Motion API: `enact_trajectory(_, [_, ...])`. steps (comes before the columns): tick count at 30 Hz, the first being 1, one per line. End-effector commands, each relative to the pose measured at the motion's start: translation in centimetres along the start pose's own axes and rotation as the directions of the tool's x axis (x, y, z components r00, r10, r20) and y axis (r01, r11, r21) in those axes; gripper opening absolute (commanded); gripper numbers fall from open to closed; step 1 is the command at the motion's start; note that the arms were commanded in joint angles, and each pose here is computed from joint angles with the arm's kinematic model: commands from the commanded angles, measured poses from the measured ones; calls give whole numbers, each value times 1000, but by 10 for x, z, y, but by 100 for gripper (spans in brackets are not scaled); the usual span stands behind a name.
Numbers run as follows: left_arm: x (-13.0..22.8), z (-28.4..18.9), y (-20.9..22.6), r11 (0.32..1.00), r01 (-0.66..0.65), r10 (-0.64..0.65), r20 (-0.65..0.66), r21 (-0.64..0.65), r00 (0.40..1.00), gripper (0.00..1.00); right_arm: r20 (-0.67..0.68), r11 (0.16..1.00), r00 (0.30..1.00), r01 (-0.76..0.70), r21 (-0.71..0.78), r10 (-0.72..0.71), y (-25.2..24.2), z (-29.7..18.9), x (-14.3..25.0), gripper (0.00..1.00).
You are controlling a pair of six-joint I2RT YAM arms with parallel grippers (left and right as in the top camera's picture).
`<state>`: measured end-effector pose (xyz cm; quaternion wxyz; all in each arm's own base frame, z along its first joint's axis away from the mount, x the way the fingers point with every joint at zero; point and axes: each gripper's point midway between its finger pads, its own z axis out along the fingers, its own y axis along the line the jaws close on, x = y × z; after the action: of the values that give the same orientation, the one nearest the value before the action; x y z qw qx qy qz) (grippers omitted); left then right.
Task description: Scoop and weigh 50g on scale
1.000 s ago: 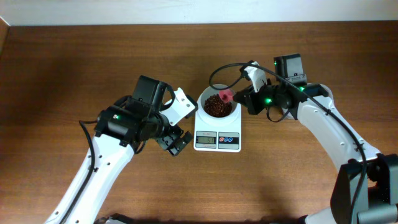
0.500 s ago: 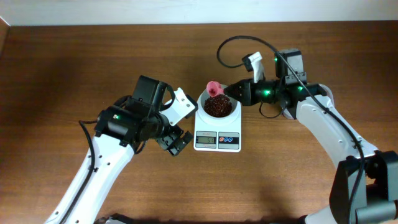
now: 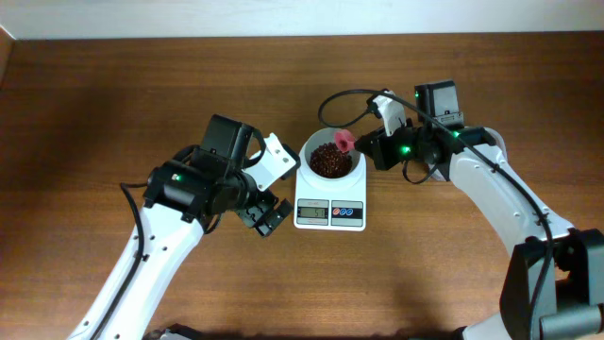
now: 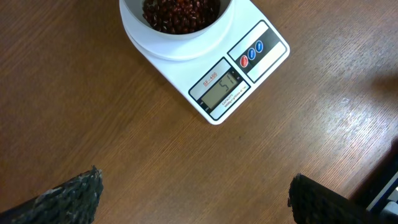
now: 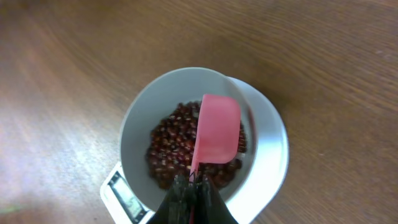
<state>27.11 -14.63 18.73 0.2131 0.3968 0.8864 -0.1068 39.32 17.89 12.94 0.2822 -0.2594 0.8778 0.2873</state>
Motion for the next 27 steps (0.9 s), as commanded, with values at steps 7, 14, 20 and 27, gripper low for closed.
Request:
enact_trajectory(7, [-1, -4, -4, 1000, 2, -2, 19, 9, 1000, 99, -52, 999, 998, 27, 19, -26, -5, 17, 10, 4])
enact_trajectory(14, [-1, -4, -4, 1000, 2, -2, 19, 9, 1000, 99, -64, 997, 995, 73, 0, -73, 6, 24, 11, 4])
enact_trajectory(20, [-1, -4, -4, 1000, 2, -2, 19, 9, 1000, 99, -81, 994, 993, 90, 61, -85, -4, 24, 13, 4])
enact_trajectory(27, [-1, -4, -4, 1000, 2, -2, 19, 9, 1000, 99, -88, 987, 986, 147, 66, -141, -5, 23, 13, 4])
